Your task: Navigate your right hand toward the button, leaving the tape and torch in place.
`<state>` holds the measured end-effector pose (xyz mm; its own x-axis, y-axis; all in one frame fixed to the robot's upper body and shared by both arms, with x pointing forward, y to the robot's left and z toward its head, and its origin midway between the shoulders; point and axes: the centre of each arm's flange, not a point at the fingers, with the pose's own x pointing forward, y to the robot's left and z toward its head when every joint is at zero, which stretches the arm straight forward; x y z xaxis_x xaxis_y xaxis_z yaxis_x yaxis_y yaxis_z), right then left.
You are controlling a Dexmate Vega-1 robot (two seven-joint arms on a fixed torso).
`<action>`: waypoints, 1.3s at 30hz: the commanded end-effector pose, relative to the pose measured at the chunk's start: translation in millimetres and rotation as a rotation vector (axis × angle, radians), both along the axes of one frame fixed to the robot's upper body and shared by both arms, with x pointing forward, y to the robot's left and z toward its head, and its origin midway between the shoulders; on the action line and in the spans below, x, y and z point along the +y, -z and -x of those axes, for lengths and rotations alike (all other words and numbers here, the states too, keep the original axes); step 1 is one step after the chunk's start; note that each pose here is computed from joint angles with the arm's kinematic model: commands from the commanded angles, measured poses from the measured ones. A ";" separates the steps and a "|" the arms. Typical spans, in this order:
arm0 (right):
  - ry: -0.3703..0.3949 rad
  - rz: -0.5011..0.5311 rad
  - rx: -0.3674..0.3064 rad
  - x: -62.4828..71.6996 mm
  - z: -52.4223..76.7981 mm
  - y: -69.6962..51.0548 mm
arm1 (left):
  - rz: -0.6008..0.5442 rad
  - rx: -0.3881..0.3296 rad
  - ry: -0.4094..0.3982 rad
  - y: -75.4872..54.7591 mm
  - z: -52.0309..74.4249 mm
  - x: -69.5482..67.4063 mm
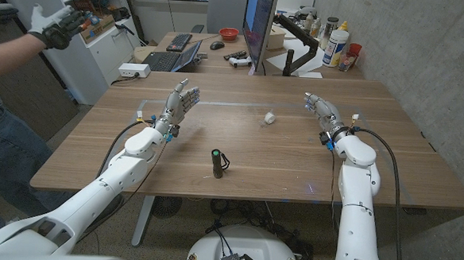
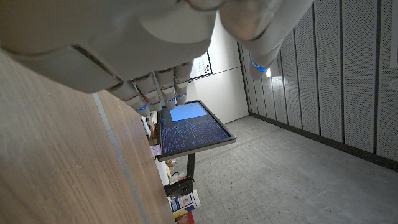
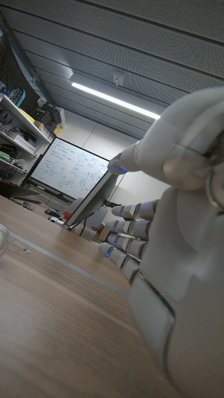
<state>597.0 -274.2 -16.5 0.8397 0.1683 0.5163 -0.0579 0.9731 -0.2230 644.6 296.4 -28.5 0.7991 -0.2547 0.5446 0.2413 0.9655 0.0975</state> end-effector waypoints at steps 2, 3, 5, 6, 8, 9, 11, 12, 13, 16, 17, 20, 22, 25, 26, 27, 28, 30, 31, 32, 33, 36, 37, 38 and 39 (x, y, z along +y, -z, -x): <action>0.041 0.039 0.002 -0.2 9.0 -5.8 | 0.001 0.002 0.003 0.8 -0.6 0.3; 0.044 0.043 0.003 -0.1 9.7 -6.4 | 0.001 0.003 0.003 1.1 -0.7 0.2; 0.052 0.047 0.006 0.0 11.2 -7.1 | 0.000 0.004 0.004 1.6 -0.9 0.1; 0.057 0.052 0.008 -0.1 12.0 -7.4 | 0.000 0.003 0.003 1.9 -1.0 0.1; 0.063 0.055 0.009 -0.1 13.4 -7.6 | 0.000 0.005 0.004 2.4 -1.3 0.1; 0.066 0.059 0.010 -0.1 14.2 -7.5 | -0.001 0.006 0.003 2.7 -1.5 0.1; 0.076 0.061 0.013 0.1 15.8 -7.4 | -0.002 0.007 0.004 3.1 -1.7 0.3; 0.079 0.065 0.013 0.2 16.6 -7.2 | -0.003 0.007 0.003 3.4 -1.8 0.3; 0.082 0.058 0.013 0.3 17.4 -7.0 | -0.003 0.008 0.003 3.6 -2.0 0.3; 0.093 0.080 0.021 0.6 20.0 -6.4 | -0.003 0.009 0.004 4.0 -2.1 0.3; 0.099 0.082 0.026 0.7 20.8 -6.3 | -0.003 0.009 0.004 4.1 -2.2 0.3; 0.118 0.098 0.043 1.0 23.4 -6.2 | -0.003 0.008 0.005 4.2 -2.0 0.4; 0.124 0.089 0.038 1.1 24.6 -6.4 | -0.004 0.009 0.006 4.3 -1.9 0.5; 0.133 0.102 0.039 1.4 27.0 -7.9 | -0.004 0.007 0.004 3.9 -1.8 1.2; 0.137 0.097 0.038 1.4 27.7 -8.4 | -0.003 0.008 0.004 3.8 -1.8 1.4; 0.139 0.101 0.039 1.4 28.3 -8.9 | -0.003 0.008 0.005 3.8 -1.8 1.6; 0.143 0.104 0.042 1.5 29.1 -9.6 | -0.004 0.007 0.004 3.7 -1.7 1.8; 0.153 0.114 0.049 1.7 30.7 -10.7 | -0.003 0.008 0.005 3.7 -1.3 2.1; 0.155 0.120 0.053 1.8 31.6 -11.2 | -0.004 0.007 0.005 3.7 -1.2 2.2; 0.158 0.125 0.053 1.8 32.5 -11.6 | -0.005 0.006 0.005 3.6 -1.1 2.3; 0.161 0.130 0.055 1.8 33.5 -11.8 | -0.005 0.008 0.005 3.6 -1.0 2.3; 0.174 0.136 0.061 1.5 37.2 -12.7 | -0.008 0.008 0.006 3.7 -0.9 2.4; 0.178 0.139 0.064 1.5 38.6 -13.1 | -0.008 0.007 0.005 3.7 -0.9 2.4; 0.183 0.146 0.067 1.4 40.0 -13.3 | -0.009 0.008 0.005 3.7 -0.9 2.4; 0.196 0.150 0.074 1.3 42.6 -13.7 | -0.011 0.008 0.006 3.9 -0.8 2.1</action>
<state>567.5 -272.7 -6.3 0.8813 0.1004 0.4617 0.0657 0.9416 -0.3303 646.1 298.1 -32.1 0.8021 -0.2612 0.5370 0.2464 0.9639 0.1008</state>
